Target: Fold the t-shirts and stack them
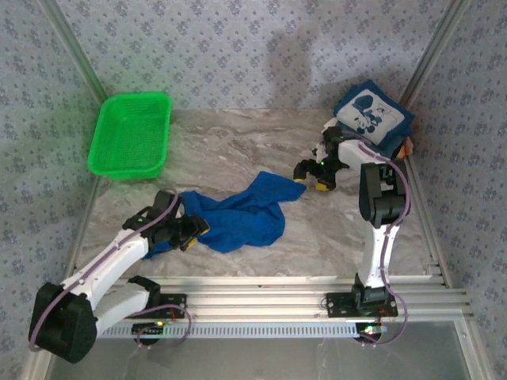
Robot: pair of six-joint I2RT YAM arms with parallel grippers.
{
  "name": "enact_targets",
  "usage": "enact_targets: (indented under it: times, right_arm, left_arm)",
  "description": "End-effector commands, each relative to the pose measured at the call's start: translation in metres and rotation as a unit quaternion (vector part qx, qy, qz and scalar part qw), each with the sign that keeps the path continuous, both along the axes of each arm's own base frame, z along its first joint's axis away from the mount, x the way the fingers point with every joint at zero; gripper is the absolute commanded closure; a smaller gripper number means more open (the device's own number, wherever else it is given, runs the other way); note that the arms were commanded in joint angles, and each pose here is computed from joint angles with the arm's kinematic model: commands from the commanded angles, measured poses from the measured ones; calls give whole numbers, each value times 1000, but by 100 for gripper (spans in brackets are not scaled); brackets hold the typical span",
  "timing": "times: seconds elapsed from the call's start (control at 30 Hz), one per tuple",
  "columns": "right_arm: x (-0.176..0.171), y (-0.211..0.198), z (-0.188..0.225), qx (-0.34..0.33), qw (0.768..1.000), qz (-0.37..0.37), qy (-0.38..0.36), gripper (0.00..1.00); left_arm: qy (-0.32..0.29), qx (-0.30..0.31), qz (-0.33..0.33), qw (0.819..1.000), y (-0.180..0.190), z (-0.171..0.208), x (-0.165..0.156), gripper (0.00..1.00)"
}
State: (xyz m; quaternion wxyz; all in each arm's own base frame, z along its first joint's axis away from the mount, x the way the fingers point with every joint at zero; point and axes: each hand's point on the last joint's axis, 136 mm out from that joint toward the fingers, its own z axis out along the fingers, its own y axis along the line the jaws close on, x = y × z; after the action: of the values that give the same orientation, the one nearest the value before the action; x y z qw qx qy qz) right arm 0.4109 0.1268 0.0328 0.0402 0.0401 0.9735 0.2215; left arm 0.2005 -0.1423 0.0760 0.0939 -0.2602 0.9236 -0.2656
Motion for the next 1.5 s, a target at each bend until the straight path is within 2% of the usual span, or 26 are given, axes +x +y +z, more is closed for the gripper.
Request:
enact_targets:
  times: [0.0, 0.23, 0.5, 0.63, 0.77, 0.9, 0.93, 1.1, 1.23, 1.47]
  right_arm:
    - [-4, 1, -29, -2, 1000, 15, 6, 8]
    - [-3, 0, -26, 0, 1000, 14, 3, 8]
    - [-3, -2, -25, 1, 1000, 12, 3, 8]
    - [-3, -3, -25, 1, 1000, 11, 2, 8]
    - [-1, -4, -25, 2, 1000, 9, 2, 8]
    - [0, -3, -24, 5, 1000, 8, 1, 8]
    - [1, -3, -24, 5, 1000, 8, 0, 8]
    - [3, -1, -24, 10, 1000, 8, 1, 8]
    - [5, 4, -27, 11, 1000, 7, 8, 8]
    - [4, 17, -33, 5, 1000, 14, 19, 12]
  left_arm:
    - [-46, 39, 20, 998, 5, 3, 20, 48]
    - [-40, 48, 9, 998, -3, -8, 23, 49]
    - [-30, 61, 3, 998, -7, -16, 23, 55]
    - [-18, 72, 1, 997, -4, -21, 20, 65]
    - [-5, 89, 2, 996, 1, -23, 16, 83]
    - [11, 107, -7, 994, 5, -24, 12, 97]
    - [11, 111, -9, 994, 7, -22, 12, 100]
    - [-15, 117, -9, 993, 12, 6, 21, 100]
    - [-73, 96, 0, 993, 13, 52, 41, 100]
    - [-125, 70, 9, 990, 19, 103, 58, 100]
